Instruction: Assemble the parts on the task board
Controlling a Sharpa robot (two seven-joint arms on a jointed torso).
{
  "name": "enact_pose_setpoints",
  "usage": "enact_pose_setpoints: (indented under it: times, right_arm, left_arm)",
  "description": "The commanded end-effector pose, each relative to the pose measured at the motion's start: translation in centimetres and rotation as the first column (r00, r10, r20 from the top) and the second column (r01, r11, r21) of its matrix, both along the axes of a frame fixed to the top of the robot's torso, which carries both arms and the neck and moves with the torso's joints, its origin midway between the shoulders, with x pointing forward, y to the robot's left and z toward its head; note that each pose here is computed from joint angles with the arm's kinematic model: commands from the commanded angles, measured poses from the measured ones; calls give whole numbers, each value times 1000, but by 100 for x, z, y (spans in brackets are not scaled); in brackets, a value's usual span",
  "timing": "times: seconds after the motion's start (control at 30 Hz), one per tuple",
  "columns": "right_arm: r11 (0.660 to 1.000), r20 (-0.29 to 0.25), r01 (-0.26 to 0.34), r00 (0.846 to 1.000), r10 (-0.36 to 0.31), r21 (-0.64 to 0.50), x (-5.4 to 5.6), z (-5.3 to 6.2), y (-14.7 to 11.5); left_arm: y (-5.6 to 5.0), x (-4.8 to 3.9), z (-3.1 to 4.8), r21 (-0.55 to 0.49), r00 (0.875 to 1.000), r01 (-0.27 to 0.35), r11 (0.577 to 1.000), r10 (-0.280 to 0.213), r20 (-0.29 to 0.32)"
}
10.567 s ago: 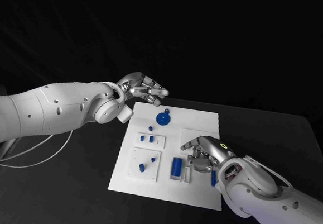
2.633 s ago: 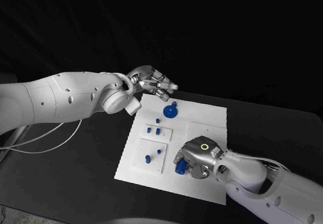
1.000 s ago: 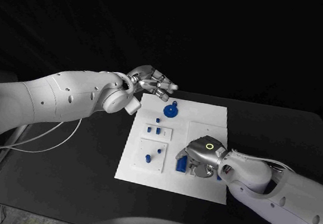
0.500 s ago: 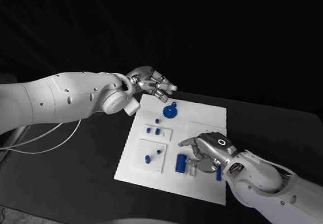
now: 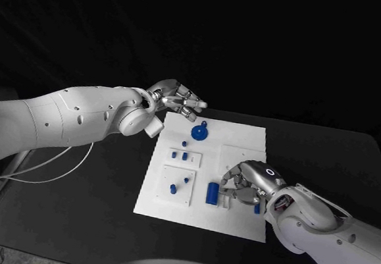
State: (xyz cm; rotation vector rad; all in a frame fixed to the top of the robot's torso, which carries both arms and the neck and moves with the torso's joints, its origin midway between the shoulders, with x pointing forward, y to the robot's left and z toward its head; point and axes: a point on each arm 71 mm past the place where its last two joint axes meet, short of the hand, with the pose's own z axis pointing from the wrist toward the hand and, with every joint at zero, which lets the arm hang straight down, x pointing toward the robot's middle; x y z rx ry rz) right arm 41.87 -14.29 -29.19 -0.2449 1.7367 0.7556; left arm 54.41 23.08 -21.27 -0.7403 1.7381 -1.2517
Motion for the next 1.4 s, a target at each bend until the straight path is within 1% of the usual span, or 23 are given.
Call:
enact_pose_setpoints:
  times: [0.03,0.1,0.23,0.27,0.33,0.4,0.43,0.47,0.57,0.7,0.8,0.87,1.03,1.13,1.23,1.4]
  right_arm:
    - [981,-109,191,976,-187,29,71,-30,-191]
    - [972,-142,233,964,-225,37,97,-11,-273]
    - [953,-209,300,935,-287,33,142,63,-463]
    - [951,-220,309,930,-295,30,147,75,-492]
    - [941,-262,339,908,-326,6,158,106,-599]
    - [933,-295,358,889,-349,-24,158,112,-685]
    - [931,-307,364,882,-358,-37,157,112,-721]
    - [929,-313,367,878,-362,-44,156,111,-739]
    - [917,-351,386,849,-395,-98,140,78,-857]
    - [899,-409,400,801,-437,-178,80,-10,-977]
    - [887,-432,411,775,-462,-211,23,-70,-1032]
    - [880,-440,416,762,-474,-228,-6,-102,-1053]
    - [864,-446,426,740,-504,-270,-59,-167,-1059]
    - [858,-449,429,732,-513,-281,-80,-206,-1027]
    - [856,-449,432,729,-516,-282,-96,-233,-978]
    - [853,-439,448,732,-521,-266,-99,-233,-929]
  left_arm:
    - [-9,-6,14,-4,1000,9,1000,-9,13]
    - [-1,-8,19,-5,1000,6,1000,-6,19]
    - [21,-13,32,-9,999,-3,1000,3,34]
    - [24,-15,34,-9,999,-4,1000,4,36]
    - [37,-22,42,-12,999,-7,1000,8,43]
    - [46,-29,47,-14,999,-9,1000,10,48]
    - [49,-31,50,-16,999,-9,1000,10,50]
    - [50,-33,51,-16,999,-9,1000,10,51]
    - [59,-44,60,-22,998,-6,1000,8,60]
    - [71,-60,73,-35,997,-9,999,11,74]
    - [83,-71,79,-44,997,-14,999,17,80]
    - [88,-76,81,-47,996,-16,999,20,82]
    - [83,-89,83,-53,996,-15,998,19,83]
    - [77,-95,83,-56,996,-13,998,18,83]
    - [80,-99,82,-56,997,-13,998,17,81]
    - [93,-100,79,-54,997,-16,998,20,78]
